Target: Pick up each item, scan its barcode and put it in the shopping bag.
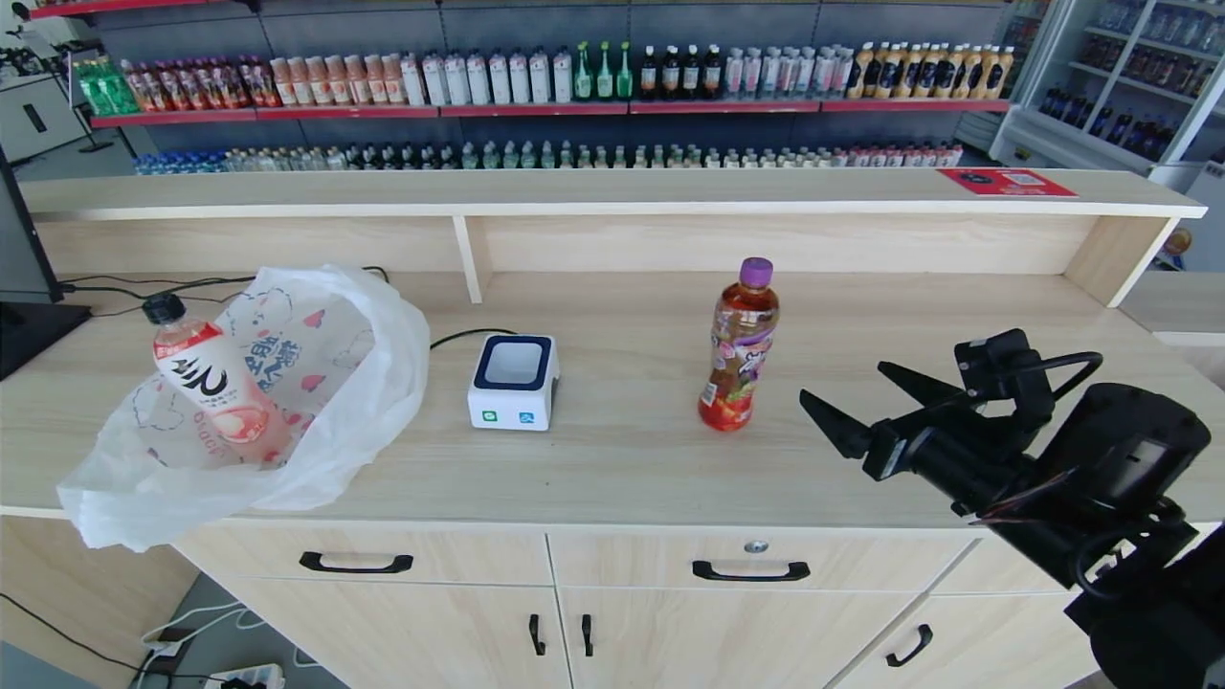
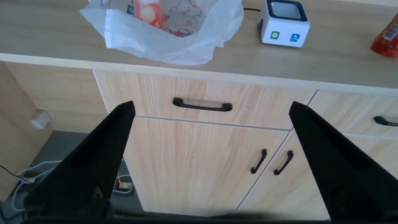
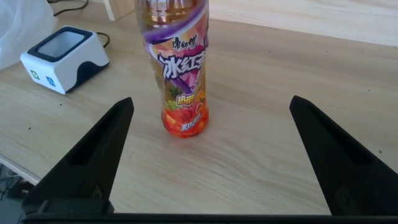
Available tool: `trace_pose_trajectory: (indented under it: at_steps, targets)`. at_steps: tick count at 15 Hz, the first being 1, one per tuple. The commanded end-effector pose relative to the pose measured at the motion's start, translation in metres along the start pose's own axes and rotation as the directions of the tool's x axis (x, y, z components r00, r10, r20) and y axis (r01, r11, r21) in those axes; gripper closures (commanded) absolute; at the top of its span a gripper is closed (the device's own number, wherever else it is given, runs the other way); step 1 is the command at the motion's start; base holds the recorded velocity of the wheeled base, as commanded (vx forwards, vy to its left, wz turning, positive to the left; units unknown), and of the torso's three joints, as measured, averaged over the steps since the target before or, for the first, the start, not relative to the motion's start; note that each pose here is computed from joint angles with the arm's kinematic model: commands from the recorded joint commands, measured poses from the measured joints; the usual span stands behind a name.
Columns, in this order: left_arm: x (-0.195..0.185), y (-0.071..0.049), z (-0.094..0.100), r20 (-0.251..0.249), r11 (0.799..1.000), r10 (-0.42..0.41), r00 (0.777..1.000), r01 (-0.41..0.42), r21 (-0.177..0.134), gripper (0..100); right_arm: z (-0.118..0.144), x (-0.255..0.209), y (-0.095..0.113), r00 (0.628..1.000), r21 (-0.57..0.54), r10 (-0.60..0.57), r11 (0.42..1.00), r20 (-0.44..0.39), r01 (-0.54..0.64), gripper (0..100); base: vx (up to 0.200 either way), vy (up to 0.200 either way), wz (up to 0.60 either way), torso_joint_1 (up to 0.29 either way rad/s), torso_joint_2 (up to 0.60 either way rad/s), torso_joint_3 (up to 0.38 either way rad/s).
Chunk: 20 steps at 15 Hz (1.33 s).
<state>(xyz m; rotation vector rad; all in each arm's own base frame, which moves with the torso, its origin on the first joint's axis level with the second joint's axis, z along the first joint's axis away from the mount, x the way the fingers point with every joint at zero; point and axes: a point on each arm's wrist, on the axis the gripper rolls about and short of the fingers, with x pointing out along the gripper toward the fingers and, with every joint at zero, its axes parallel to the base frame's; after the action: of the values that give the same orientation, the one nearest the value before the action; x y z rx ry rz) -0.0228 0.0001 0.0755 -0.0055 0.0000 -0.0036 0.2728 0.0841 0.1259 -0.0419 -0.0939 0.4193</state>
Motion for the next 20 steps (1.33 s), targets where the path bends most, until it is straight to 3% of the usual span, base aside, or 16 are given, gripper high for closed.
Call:
trace_pose_trajectory:
  at_steps: [1, 4, 13, 16, 20]
  targets:
    - [0.000, 0.000, 0.000, 0.000, 1.000, 0.001, 1.000, -0.001, -0.001, 0, -0.005, 0.013, 0.010, 0.999, 0.003, 0.037, 0.999, 0.002, -0.037, 0, 0.000, 0.000, 0.00, 0.000, 0.00, 0.000]
    - [0.000, 0.000, 0.000, 0.000, 1.000, 0.001, 1.000, -0.001, 0.001, 0, -0.009, 0.043, 0.007, 0.998, -0.006, 0.034, 0.999, 0.047, -0.034, 0, 0.000, 0.000, 0.00, 0.000, 0.00, 0.000]
    - [0.000, 0.000, 0.000, 0.000, 1.000, 0.001, 1.000, -0.001, -0.001, 0, -0.036, 0.064, -0.001, 1.000, -0.002, 0.017, 1.000, 0.005, -0.017, 0, 0.000, 0.000, 0.00, 0.000, 0.00, 0.000]
    - [0.000, 0.000, 0.000, 0.000, 1.000, 0.001, 1.000, -0.001, -0.001, 0, -0.037, 0.073, 0.013, 0.998, -0.002, 0.056, 0.998, 0.020, -0.056, 0, 0.000, 0.000, 0.00, 0.000, 0.00, 0.000]
    - [0.000, 0.000, 0.000, 0.000, 1.000, 0.001, 1.000, -0.001, -0.001, 0, -0.048, 0.082, 0.011, 0.999, 0.002, 0.050, 0.999, 0.009, -0.050, 0, 0.000, 0.000, 0.00, 0.000, 0.00, 0.000]
